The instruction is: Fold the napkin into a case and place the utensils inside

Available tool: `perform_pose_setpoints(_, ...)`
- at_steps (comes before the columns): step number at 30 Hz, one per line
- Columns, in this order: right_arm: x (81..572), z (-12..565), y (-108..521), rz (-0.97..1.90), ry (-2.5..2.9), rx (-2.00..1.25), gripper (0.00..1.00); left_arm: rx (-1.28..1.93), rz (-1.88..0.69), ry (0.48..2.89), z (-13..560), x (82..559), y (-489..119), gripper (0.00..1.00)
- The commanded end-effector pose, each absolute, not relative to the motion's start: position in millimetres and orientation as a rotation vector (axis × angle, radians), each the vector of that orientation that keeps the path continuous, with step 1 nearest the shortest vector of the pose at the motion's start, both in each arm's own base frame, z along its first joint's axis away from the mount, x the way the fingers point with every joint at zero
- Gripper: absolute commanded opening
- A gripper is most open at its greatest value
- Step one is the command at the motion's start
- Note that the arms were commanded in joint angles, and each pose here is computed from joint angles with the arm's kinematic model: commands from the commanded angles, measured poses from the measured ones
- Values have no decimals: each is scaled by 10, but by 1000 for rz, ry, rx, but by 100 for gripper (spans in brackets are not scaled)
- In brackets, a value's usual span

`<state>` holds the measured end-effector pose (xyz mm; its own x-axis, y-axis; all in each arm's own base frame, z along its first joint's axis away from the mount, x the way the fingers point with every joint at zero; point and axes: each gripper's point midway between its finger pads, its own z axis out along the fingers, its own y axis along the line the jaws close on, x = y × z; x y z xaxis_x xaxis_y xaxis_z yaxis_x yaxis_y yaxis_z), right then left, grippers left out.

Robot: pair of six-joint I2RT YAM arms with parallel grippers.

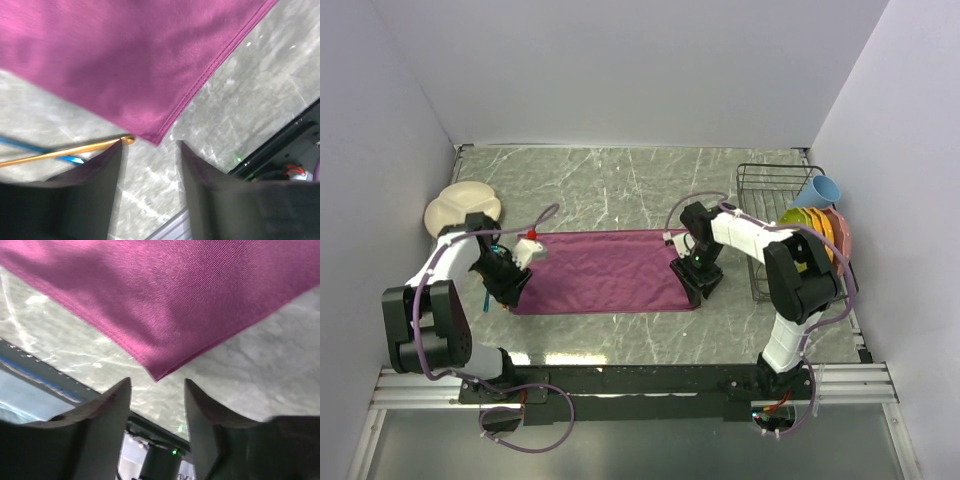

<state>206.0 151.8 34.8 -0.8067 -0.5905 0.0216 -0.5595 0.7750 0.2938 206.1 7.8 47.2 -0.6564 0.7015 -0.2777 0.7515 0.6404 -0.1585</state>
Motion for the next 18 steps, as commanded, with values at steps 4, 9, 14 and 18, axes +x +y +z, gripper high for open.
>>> perform_pose_setpoints(4, 2793, 1679, 1714, -570, -3233, 1165, 80, 1012, -388, 2331, 1748, 2819, -181, 93)
perform_pose_setpoints(9, 3473, 2895, 2001, -795, -3691, 1317, 100, 700, -304, 1976, 3037, 3421, -332, 99)
perform_pose_setpoints(14, 3959, 3401, 2243, -1119, -3949, 1137, 100, 663, -321, 1642, 3574, 3628, -577, 99)
perform_pose_setpoints(18, 4156, 3236, 2692, -1495, -3629, 1028, 100, 513, -603, 1769, 3332, 3752, -945, 99)
